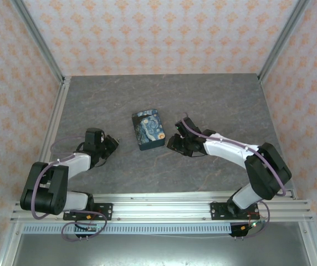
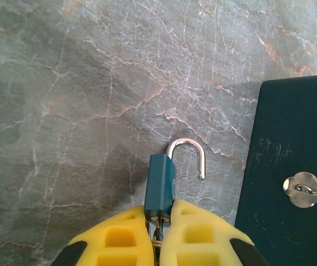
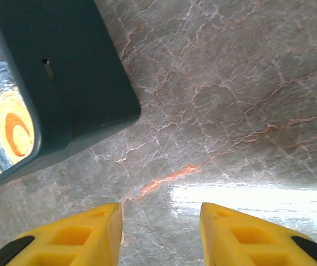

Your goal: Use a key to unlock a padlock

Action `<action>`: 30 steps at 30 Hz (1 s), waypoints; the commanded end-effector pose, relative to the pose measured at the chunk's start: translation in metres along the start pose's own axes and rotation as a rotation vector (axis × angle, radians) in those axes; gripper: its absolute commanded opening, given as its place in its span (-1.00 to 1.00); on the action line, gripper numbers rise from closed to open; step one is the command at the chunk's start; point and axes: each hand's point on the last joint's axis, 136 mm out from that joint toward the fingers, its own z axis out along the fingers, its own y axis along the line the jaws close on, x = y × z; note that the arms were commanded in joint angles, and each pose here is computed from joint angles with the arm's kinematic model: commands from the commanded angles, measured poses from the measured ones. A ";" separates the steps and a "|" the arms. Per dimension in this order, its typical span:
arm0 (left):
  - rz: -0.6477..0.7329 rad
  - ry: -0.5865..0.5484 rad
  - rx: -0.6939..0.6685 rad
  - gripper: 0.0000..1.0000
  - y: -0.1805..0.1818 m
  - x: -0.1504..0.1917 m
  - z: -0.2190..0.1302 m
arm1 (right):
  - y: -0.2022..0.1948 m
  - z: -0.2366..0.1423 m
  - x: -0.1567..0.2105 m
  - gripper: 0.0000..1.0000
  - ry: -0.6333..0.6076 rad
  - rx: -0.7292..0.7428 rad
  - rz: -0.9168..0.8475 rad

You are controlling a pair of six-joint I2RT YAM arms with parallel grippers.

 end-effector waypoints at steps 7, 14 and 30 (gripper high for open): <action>0.142 -0.059 -0.131 -0.22 0.010 -0.015 -0.028 | 0.002 -0.032 -0.025 -0.03 -0.117 0.084 -0.071; 0.284 -0.125 -0.203 0.18 -0.008 -0.037 -0.076 | -0.009 -0.075 -0.062 0.18 -0.259 0.184 -0.137; 0.839 -0.522 -0.252 0.99 -0.101 -0.146 -0.125 | -0.129 -0.187 -0.174 0.99 -0.889 0.707 -0.238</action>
